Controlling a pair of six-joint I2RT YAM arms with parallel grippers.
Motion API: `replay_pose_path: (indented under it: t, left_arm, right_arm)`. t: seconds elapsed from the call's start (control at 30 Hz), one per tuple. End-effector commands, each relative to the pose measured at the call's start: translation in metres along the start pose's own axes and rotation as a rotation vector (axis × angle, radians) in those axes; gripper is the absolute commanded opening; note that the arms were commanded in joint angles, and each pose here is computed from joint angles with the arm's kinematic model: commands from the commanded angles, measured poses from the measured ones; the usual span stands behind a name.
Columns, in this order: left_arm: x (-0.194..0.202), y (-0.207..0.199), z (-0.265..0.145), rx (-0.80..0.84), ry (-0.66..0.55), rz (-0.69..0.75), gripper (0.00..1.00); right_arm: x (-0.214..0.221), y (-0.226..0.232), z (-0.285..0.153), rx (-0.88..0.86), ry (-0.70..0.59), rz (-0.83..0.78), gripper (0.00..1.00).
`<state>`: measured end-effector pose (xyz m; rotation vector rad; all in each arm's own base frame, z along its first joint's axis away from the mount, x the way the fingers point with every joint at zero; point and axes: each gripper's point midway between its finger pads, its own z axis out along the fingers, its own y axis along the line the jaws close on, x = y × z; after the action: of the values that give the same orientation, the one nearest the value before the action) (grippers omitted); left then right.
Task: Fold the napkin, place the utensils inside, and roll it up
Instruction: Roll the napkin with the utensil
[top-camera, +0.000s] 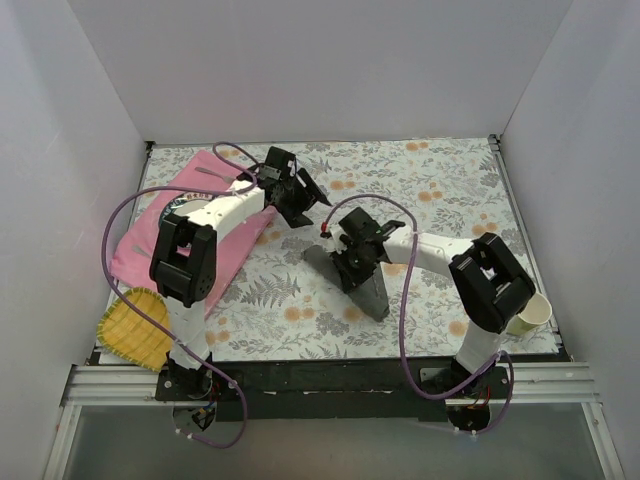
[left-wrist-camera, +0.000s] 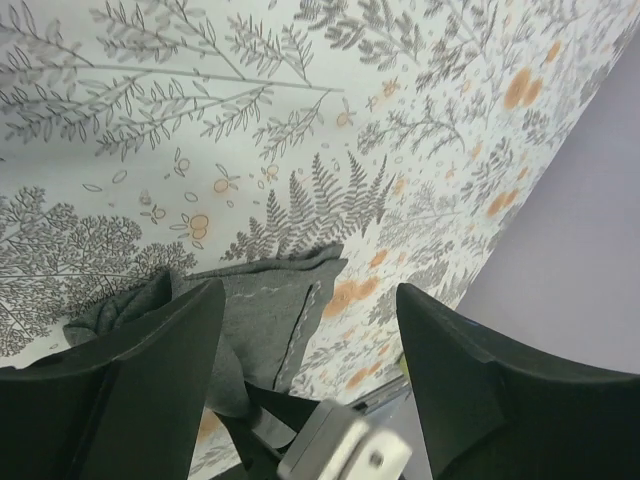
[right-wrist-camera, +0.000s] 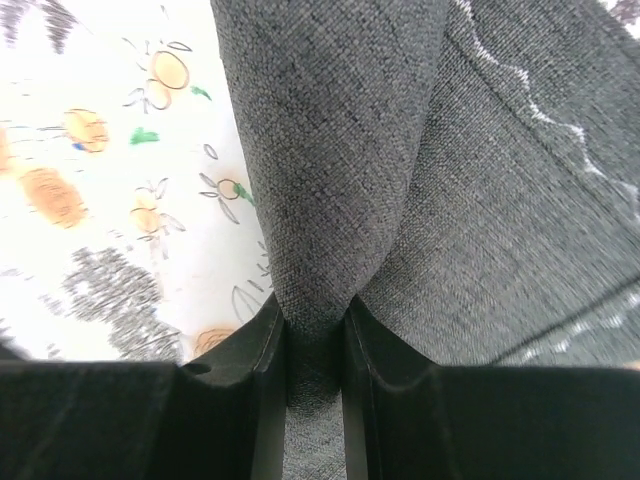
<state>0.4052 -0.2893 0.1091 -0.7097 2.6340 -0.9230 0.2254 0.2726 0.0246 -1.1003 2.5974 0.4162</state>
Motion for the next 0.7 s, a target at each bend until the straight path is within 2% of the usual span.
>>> replay_pose_path:
  t: [0.0, 0.07, 0.23, 0.47, 0.67]
  left_arm:
    - [-0.019, -0.009, -0.028, -0.013, -0.078, -0.002, 0.69]
    - [-0.013, -0.013, -0.028, 0.009, -0.047, -0.013, 0.68]
    - [0.03, -0.008, -0.02, 0.107, 0.072, -0.051, 0.66]
    - [0.067, 0.007, -0.007, 0.108, 0.151, -0.07, 0.64]
    - [0.069, 0.026, 0.007, 0.076, 0.146, -0.058, 0.64]
  right_arm:
    - [0.008, 0.032, 0.01, -0.399, 0.001, 0.1, 0.19]
    - [0.007, 0.036, 0.007, -0.544, 0.004, 0.153, 0.18]
    - [0.011, 0.028, 0.01, -0.725, 0.022, 0.28, 0.18]
    - [0.016, 0.009, 0.015, -0.728, 0.03, 0.335, 0.2]
    - [0.014, 0.002, 0.014, -0.671, 0.043, 0.331, 0.22]
